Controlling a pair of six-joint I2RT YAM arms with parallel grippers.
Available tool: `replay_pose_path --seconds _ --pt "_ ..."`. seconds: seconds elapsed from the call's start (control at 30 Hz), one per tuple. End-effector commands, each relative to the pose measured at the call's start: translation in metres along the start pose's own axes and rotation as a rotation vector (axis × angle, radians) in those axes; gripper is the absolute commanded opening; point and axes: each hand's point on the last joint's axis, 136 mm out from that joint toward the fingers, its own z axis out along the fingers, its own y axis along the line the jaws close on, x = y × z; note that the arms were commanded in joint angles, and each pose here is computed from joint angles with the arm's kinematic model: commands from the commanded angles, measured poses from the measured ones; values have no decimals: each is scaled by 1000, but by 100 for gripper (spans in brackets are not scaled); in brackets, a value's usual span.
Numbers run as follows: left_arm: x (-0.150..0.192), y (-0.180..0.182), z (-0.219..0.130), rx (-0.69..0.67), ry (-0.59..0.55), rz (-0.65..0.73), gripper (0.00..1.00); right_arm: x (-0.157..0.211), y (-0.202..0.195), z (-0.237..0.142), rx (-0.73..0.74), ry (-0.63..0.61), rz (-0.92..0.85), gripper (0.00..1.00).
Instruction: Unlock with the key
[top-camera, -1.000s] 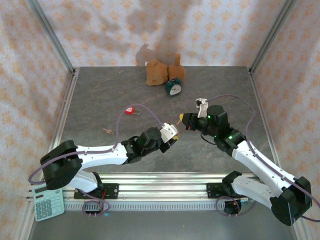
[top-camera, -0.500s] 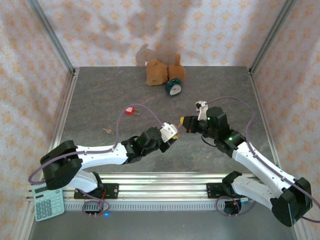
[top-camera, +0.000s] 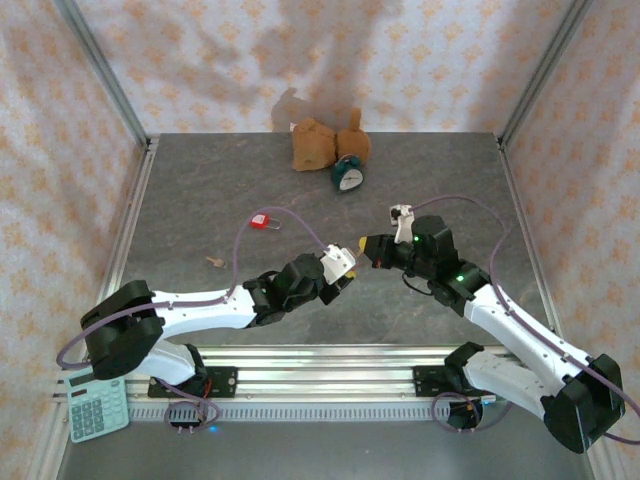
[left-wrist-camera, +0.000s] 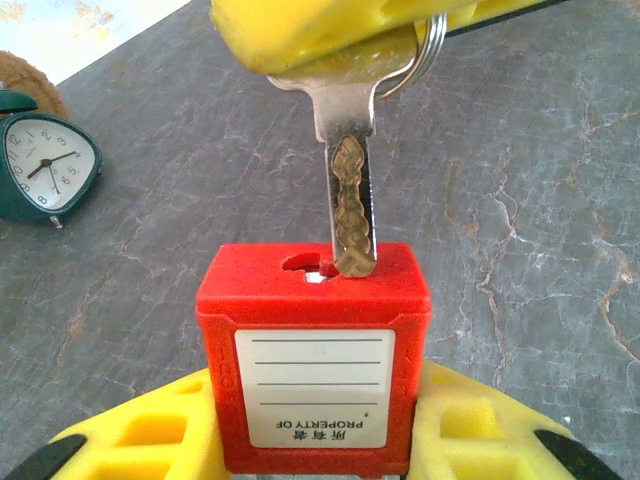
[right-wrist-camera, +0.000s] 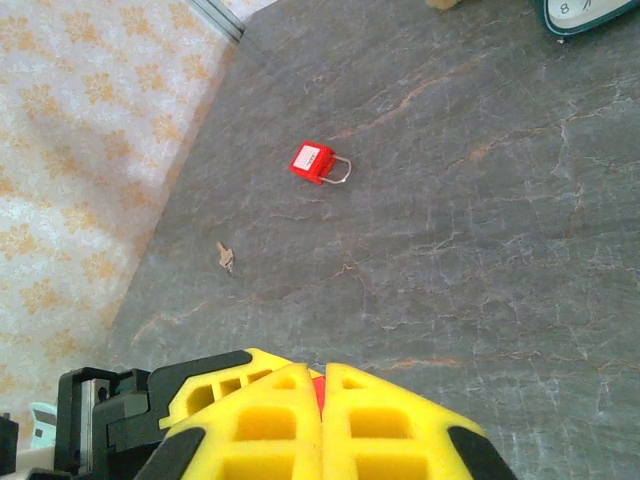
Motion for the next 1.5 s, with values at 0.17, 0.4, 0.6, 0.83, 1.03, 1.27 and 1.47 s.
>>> replay_pose_path --seconds 0.17,0.4,0.6,0.83,1.03,1.27,1.47 --pt "-27 1 0 -10 -58 -3 29 10 -6 6 16 18 -2 3" --pt "-32 -3 -3 20 -64 -20 28 10 -13 10 47 18 -24 3" --pt "-34 -6 -5 37 -68 -29 28 9 -13 14 41 16 -22 3" --pt "-35 -6 -7 37 -72 -36 27 9 -14 13 51 20 -39 3" --pt "-42 -4 -7 31 -88 -68 25 18 -9 14 6 41 -37 3" --pt "-55 -5 -6 40 -112 -107 25 30 -7 16 -28 60 -60 4" --pt "-59 -7 -3 58 -98 -107 24 37 -5 18 -43 92 -86 4"
